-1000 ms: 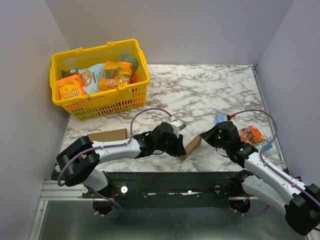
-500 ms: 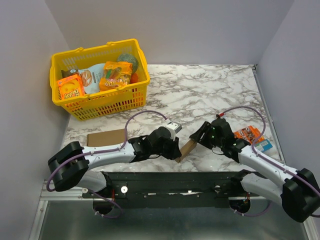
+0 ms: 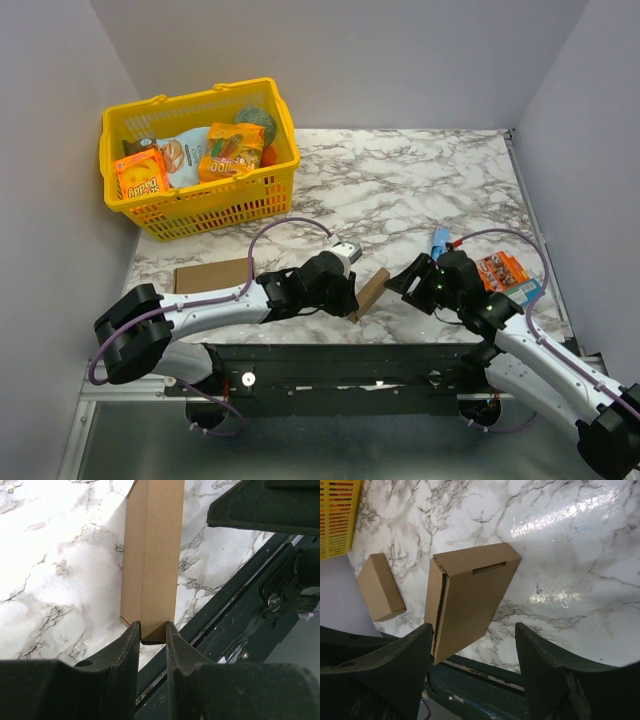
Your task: Fold the paper box
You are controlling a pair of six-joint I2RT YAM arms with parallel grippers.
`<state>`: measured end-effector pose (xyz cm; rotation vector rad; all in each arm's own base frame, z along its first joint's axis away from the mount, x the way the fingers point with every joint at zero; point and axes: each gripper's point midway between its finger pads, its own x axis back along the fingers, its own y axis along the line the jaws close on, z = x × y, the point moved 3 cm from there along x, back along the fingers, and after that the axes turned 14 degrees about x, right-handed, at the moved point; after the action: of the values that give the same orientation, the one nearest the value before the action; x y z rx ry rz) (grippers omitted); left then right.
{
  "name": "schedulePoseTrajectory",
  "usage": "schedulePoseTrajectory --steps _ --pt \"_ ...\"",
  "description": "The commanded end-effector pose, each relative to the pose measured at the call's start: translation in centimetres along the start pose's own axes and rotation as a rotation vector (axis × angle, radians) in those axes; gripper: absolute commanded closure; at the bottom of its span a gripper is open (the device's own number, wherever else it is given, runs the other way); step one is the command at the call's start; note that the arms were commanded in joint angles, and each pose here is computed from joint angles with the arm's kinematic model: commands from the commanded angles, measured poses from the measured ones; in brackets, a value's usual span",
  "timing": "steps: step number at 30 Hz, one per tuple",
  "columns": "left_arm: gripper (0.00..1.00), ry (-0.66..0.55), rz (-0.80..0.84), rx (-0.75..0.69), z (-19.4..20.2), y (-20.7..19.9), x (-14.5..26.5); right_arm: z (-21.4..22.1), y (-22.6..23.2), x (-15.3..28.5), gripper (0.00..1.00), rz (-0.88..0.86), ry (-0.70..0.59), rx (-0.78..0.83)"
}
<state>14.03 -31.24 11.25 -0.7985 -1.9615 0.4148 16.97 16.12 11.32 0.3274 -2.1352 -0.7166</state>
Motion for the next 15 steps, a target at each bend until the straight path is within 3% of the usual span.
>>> schedulePoseTrajectory --steps 1,15 --pt "0.97 0.115 -0.18 -0.042 3.1 4.7 0.4 0.3 1.4 0.2 0.25 -0.063 0.037 -0.055" --pt "0.4 0.011 -0.059 -0.073 0.1 1.2 2.0 -0.9 4.2 -1.1 0.25 -0.158 0.04 -0.061"
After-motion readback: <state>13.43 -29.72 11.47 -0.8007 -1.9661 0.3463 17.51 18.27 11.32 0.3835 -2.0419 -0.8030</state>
